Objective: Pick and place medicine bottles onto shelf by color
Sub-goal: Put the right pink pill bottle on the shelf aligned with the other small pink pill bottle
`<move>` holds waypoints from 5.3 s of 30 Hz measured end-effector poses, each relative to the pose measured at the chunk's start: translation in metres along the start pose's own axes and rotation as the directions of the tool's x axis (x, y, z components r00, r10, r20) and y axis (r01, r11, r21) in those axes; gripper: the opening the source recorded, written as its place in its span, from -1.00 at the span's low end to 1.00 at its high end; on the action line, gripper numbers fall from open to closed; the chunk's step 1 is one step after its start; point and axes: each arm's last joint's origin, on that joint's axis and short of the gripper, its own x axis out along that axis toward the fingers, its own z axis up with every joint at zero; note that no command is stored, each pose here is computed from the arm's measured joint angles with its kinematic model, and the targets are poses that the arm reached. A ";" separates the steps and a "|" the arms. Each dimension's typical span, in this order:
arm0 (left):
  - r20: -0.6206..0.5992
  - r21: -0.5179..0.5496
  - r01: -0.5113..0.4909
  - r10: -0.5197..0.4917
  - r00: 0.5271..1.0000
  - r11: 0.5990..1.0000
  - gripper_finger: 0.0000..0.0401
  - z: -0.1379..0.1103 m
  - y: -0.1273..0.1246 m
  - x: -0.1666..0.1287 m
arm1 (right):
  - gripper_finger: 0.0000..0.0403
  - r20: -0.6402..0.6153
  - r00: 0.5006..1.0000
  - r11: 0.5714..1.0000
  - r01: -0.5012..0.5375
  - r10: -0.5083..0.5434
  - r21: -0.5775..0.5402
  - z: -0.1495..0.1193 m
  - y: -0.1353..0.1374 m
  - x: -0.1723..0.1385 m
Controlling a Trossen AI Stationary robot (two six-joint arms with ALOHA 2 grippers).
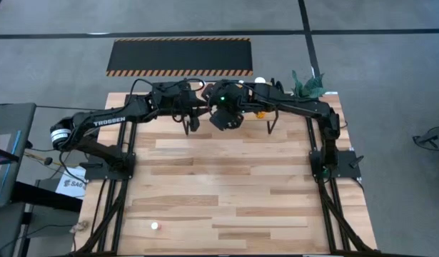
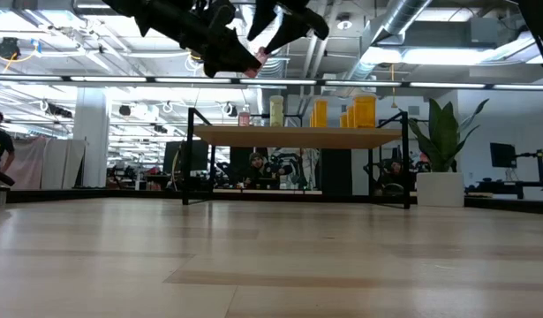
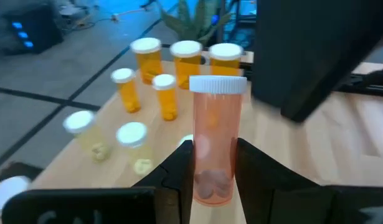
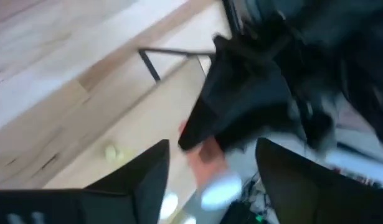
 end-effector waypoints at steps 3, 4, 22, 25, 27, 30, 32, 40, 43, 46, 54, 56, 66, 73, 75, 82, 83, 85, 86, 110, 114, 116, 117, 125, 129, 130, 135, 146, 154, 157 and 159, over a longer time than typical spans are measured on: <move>-0.004 -0.025 -0.054 0.054 0.999 0.998 -0.61 0.000 0.005 -0.001 | 0.41 -0.013 1.000 0.998 0.009 -0.008 0.065 -0.010 -0.003 -0.012; -0.003 -0.037 -0.078 0.078 0.997 0.996 -0.61 0.000 0.007 -0.001 | 0.46 -0.020 1.000 0.996 0.002 0.000 0.084 -0.015 -0.002 -0.020; 0.346 -0.199 -0.224 0.282 0.895 0.954 -0.61 -0.015 -0.011 0.003 | 0.54 0.225 0.974 0.693 -0.190 0.042 0.696 -0.124 0.022 -0.151; 0.338 -0.235 -0.310 0.377 0.862 0.921 -0.61 -0.013 -0.026 0.003 | 0.54 0.210 0.977 0.685 -0.179 0.039 0.706 -0.131 0.028 -0.154; 0.310 -0.267 -0.399 0.470 0.826 0.877 -0.61 -0.015 -0.037 0.006 | 0.54 0.207 0.978 0.682 -0.177 0.038 0.710 -0.133 0.030 -0.153; 0.250 -0.297 -0.529 0.599 0.761 0.795 -0.61 -0.024 -0.052 0.015 | 0.54 0.203 0.977 0.682 -0.193 0.066 0.706 -0.135 0.034 -0.146; 0.233 -0.320 -0.569 0.645 0.727 0.757 -0.61 -0.032 -0.063 0.025 | 0.54 0.204 0.976 0.686 -0.201 0.079 0.699 -0.136 0.035 -0.142; 0.171 -0.359 -0.743 0.822 0.543 0.565 -0.61 -0.060 -0.091 0.056 | 0.54 0.207 0.977 0.717 -0.174 0.043 0.675 -0.135 0.030 -0.137; 0.158 -0.399 -0.730 0.826 0.541 0.554 -0.61 -0.068 -0.091 0.063 | 0.54 0.207 0.978 0.718 -0.171 0.038 0.675 -0.135 0.030 -0.137; 0.142 -0.413 -0.732 0.832 0.536 0.542 -0.61 -0.076 -0.089 0.070 | 0.54 0.202 0.979 0.716 -0.163 0.032 0.679 -0.137 0.029 -0.137; 0.095 -0.365 -0.775 0.849 0.520 0.515 -0.61 -0.104 -0.085 0.090 | 0.54 0.210 0.978 0.714 -0.155 0.012 0.683 -0.140 0.028 -0.138; 0.094 -0.370 -0.777 0.852 0.515 0.510 -0.61 -0.106 -0.084 0.092 | 0.54 0.223 0.975 0.712 -0.159 0.004 0.684 -0.140 0.028 -0.140; 0.084 -0.367 -0.792 0.865 0.494 0.488 -0.60 -0.107 -0.074 0.093 | 0.54 0.233 0.973 0.707 -0.168 0.005 0.687 -0.140 0.028 -0.140; 0.084 -0.365 -0.792 0.865 0.495 0.489 -0.38 -0.107 -0.074 0.093 | 0.54 0.233 0.972 0.706 -0.172 0.009 0.688 -0.140 0.028 -0.140; 0.084 -0.368 -0.791 0.865 0.495 0.489 -0.32 -0.106 -0.074 0.093 | 0.54 0.233 0.972 0.705 -0.172 0.010 0.688 -0.140 0.028 -0.140; 0.089 -0.350 -0.792 0.860 0.502 0.499 -0.18 -0.106 -0.076 0.093 | 0.54 0.233 0.972 0.704 -0.172 0.010 0.689 -0.140 0.028 -0.140; 0.093 -0.342 -0.793 0.858 0.505 0.504 -0.17 -0.105 -0.077 0.093 | 0.54 0.233 0.972 0.704 -0.172 0.010 0.689 -0.140 0.028 -0.140; 0.105 -0.328 -0.794 0.855 0.508 0.511 -0.15 -0.103 -0.079 0.092 | 0.54 0.233 0.972 0.704 -0.172 0.010 0.689 -0.140 0.028 -0.140; 0.112 -0.320 -0.794 0.853 0.509 0.516 -0.14 -0.102 -0.080 0.092 | 0.54 0.233 0.972 0.704 -0.172 0.010 0.689 -0.140 0.028 -0.140; 0.338 -0.386 -0.786 0.867 0.367 0.483 0.37 -0.009 -0.085 0.008 | 0.54 0.242 0.970 0.714 -0.161 -0.012 0.682 -0.137 0.026 -0.139; 0.367 -0.439 -0.723 0.841 0.397 0.533 0.37 0.016 -0.081 -0.030 | 0.54 0.264 0.957 0.638 -0.127 -0.124 0.760 -0.128 0.014 -0.139; 0.374 -0.432 -0.688 0.810 0.451 0.583 0.37 0.023 -0.079 -0.046 | 0.54 0.282 0.936 0.582 -0.112 -0.210 0.805 -0.122 0.003 -0.137; 0.377 -0.428 -0.657 0.784 0.494 0.620 0.37 0.024 -0.076 -0.054 | 0.54 0.291 0.926 0.556 -0.113 -0.242 0.823 -0.120 -0.001 -0.135; 0.282 -0.531 -0.320 0.520 0.807 0.784 0.37 0.008 -0.039 -0.106 | 0.54 0.351 0.922 0.442 -0.251 -0.162 0.861 -0.099 -0.009 -0.072; 0.313 -0.516 -0.346 0.548 0.776 0.784 0.37 0.011 -0.036 -0.122 | 0.54 0.370 0.926 0.370 -0.317 -0.080 0.873 -0.088 -0.005 -0.039; 0.328 -0.498 -0.357 0.552 0.766 0.790 0.37 0.013 -0.036 -0.125 | 0.54 0.375 0.924 0.354 -0.328 -0.071 0.876 -0.085 -0.004 -0.034; 0.352 -0.438 -0.399 0.562 0.748 0.806 0.37 0.016 -0.036 -0.130 | 0.54 0.398 0.917 0.301 -0.373 -0.021 0.878 -0.070 0.000 -0.017; 0.406 -0.398 -0.252 0.415 0.814 0.882 0.37 0.015 -0.034 -0.151 | 0.50 0.411 0.906 0.258 -0.377 -0.096 0.890 -0.053 -0.006 -0.021; 0.345 -0.410 -0.199 0.353 0.870 0.890 0.37 0.006 -0.024 -0.152 | 0.50 0.406 0.906 0.219 -0.374 -0.123 0.901 -0.056 -0.009 -0.021; 0.313 -0.426 -0.204 0.355 0.881 0.882 0.37 0.004 -0.021 -0.146 | 0.50 0.410 0.903 0.227 -0.375 -0.131 0.899 -0.055 -0.011 -0.011; 0.317 -0.426 -0.191 0.344 0.884 0.884 0.37 0.004 -0.020 -0.144 | 0.50 0.414 0.906 0.206 -0.390 -0.088 0.897 -0.060 -0.006 -0.001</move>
